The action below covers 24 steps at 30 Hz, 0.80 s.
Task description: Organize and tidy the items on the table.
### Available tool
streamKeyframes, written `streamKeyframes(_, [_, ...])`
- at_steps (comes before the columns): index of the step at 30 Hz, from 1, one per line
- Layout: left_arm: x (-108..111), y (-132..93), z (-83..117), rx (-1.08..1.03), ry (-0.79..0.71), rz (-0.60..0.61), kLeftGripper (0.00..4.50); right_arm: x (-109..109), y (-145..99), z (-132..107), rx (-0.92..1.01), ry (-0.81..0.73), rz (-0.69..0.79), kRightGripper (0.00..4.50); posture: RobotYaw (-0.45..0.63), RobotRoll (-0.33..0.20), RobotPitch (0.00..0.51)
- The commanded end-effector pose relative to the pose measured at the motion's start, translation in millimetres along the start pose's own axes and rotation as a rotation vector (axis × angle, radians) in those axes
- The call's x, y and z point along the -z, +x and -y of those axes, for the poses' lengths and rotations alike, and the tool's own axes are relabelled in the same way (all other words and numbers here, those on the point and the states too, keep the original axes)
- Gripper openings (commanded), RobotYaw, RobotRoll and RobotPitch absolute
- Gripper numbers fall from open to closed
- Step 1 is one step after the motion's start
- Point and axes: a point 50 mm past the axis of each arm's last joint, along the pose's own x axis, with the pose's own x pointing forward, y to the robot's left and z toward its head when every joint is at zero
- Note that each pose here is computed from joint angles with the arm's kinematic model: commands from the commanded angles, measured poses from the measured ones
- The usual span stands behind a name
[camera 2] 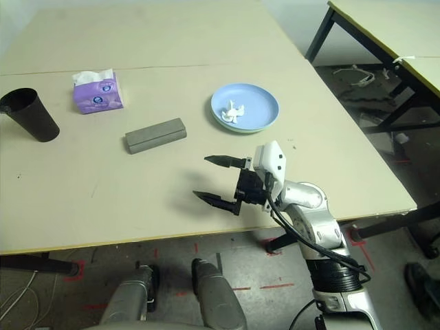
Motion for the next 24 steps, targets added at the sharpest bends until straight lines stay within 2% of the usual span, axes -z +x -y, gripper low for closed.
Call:
streamKeyframes(1, [4.0, -2.1, 1.6, 0.007, 0.000, -0.007, 0.30, 0.9, -3.2, -1.9, -0.006, 0.012, -0.006, 4.50, -0.13, 0.000, 0.240])
streamKeyframes(15, [5.0, -0.8, 11.6, 0.042, -0.046, 0.028, 0.30, -3.5, -1.0, -3.5, -0.025, -0.004, -0.009, 4.50, -0.15, 0.000, 0.237])
streamKeyframes(19, [-2.9, 4.1, 13.1, 0.045, -0.046, 0.059, 0.30, -4.0, 0.2, -4.8, -0.024, -0.002, -0.006, 4.50, -0.15, 0.000, 0.233])
streamKeyframes(24, [-2.2, 4.2, 12.8, 0.041, -0.052, 0.054, 0.30, -2.0, 0.2, -5.1, -0.023, 0.003, -0.011, 4.50, -0.15, 0.000, 0.234])
